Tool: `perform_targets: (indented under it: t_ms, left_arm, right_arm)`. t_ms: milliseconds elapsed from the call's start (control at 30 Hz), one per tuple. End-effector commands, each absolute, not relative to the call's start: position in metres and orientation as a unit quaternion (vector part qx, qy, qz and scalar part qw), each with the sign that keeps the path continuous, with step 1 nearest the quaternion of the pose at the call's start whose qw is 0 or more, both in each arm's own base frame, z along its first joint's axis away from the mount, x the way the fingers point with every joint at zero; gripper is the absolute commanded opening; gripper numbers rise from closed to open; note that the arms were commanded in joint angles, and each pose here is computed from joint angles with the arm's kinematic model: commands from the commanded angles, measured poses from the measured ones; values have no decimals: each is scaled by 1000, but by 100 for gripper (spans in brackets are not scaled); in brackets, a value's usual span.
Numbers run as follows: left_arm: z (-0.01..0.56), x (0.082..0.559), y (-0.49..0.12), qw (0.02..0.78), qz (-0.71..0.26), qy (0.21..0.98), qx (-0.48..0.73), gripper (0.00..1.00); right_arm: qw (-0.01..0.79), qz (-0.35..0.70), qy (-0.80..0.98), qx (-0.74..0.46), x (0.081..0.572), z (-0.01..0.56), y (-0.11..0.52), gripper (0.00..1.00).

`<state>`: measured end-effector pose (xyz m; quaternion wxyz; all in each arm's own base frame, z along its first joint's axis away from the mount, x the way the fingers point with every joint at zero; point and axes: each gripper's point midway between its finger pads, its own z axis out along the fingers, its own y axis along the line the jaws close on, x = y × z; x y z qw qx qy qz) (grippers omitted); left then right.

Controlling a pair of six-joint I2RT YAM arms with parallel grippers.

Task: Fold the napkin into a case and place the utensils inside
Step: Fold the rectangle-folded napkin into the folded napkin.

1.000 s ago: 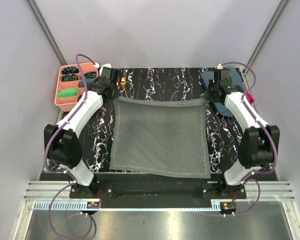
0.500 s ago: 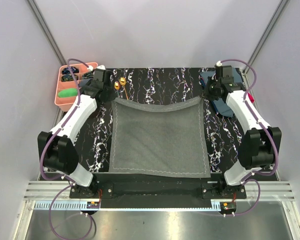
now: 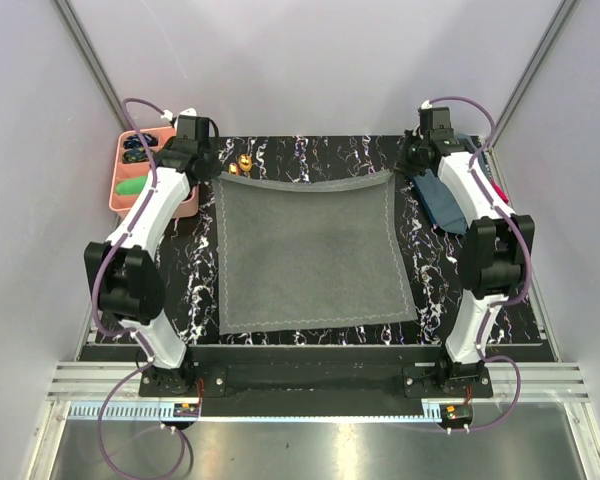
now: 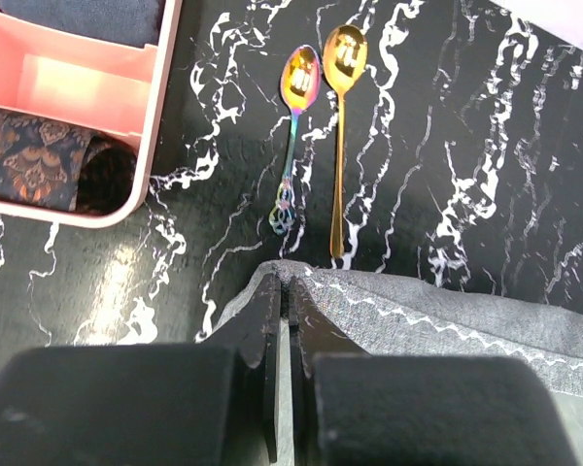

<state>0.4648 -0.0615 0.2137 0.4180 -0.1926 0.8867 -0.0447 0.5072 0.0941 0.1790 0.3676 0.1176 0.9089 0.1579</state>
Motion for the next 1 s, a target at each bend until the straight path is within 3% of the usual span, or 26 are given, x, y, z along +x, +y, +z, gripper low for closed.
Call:
perform_targets:
  t_ms: [0,200,300,433,467,533,700,967]
  left_arm:
    - [233,490,-62,447,-61,873,-184,0]
    - [218,480,-72,412,-81,890,-178,0]
    - [216,443,-79,381,-106,902,-175,0]
    - [193,369,-90,320,-145,922,-163,0]
    - [164,341,-91,282,-146,934,-166,0]
    - [164,311,-89,286,-158,930,-171,0]
    - [135,247,-91,238,-178,936,-187,0]
    - [111,207,-88,193,-170,945,-200,0]
  right_arm:
    - [399,169,895,106,530,200,96,0]
    - [379,178,902,103,517,200,98,0]
    - [336,184,916,121,479,194,98,0]
    - [239,198,939,148,388,149,102,0]
    - [246,204,935,155,372,159,101,0]
    - [209,211,940,164,337,139,103,0]
    - [189,232,933,201,291,137,106,0]
    - [146,143,944,259,253,99,78,0]
